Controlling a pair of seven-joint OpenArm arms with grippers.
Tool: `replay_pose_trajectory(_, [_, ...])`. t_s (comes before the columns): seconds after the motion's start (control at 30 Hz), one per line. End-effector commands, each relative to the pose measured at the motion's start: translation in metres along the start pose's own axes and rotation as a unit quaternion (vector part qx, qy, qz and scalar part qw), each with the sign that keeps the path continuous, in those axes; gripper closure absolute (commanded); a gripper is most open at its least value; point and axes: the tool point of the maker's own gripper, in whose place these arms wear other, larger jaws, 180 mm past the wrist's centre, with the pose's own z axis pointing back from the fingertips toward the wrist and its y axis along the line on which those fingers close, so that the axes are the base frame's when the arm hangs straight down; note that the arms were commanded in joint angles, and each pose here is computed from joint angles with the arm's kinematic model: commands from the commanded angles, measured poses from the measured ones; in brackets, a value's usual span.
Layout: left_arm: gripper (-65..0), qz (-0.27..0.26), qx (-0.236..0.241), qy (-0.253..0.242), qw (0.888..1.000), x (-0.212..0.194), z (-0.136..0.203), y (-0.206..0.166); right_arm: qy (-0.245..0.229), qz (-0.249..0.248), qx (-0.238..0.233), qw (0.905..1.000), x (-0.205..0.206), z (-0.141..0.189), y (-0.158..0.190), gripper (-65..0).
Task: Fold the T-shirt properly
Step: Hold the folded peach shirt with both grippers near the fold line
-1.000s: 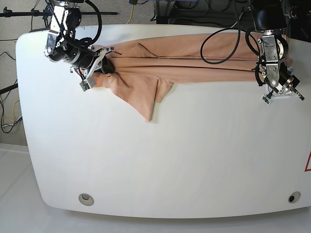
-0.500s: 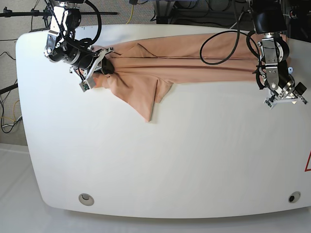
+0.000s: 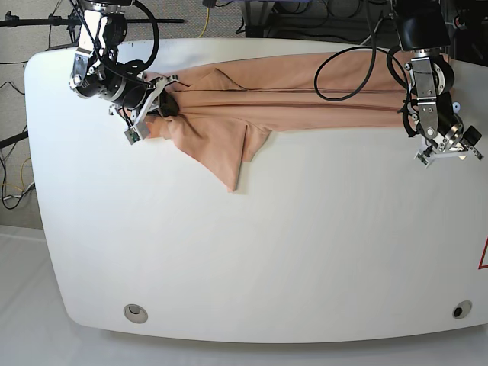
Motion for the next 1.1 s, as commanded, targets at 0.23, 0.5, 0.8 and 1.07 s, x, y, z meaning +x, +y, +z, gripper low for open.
replay_pose_trajectory(0.23, [-31.8, 0.021, 0.047, 0.048, 0.998, -0.037, -0.003, 0.041, 0.021, 0.006, -0.027, 0.9994, -0.004, 0.003, -0.012, 0.0])
replay_pose_trajectory(0.5, [-31.8, 0.03, 0.064, 0.051, 0.996, -0.051, -0.005, 0.06, 0.018, 0.008, -0.026, 0.9995, 0.0, 0.002, -0.012, 0.0])
replay_pose_trajectory(0.8, [-31.8, 0.075, 0.111, 0.016, 0.991, -0.036, 0.023, 0.099, 0.009, 0.012, -0.026, 0.9996, 0.009, 0.001, -0.012, 0.0])
replay_pose_trajectory(1.07, [-31.7, 0.058, 0.154, -0.007, 0.986, -0.006, 0.056, 0.107, 0.002, 0.015, -0.027, 0.9995, 0.017, 0.001, -0.013, 0.0])
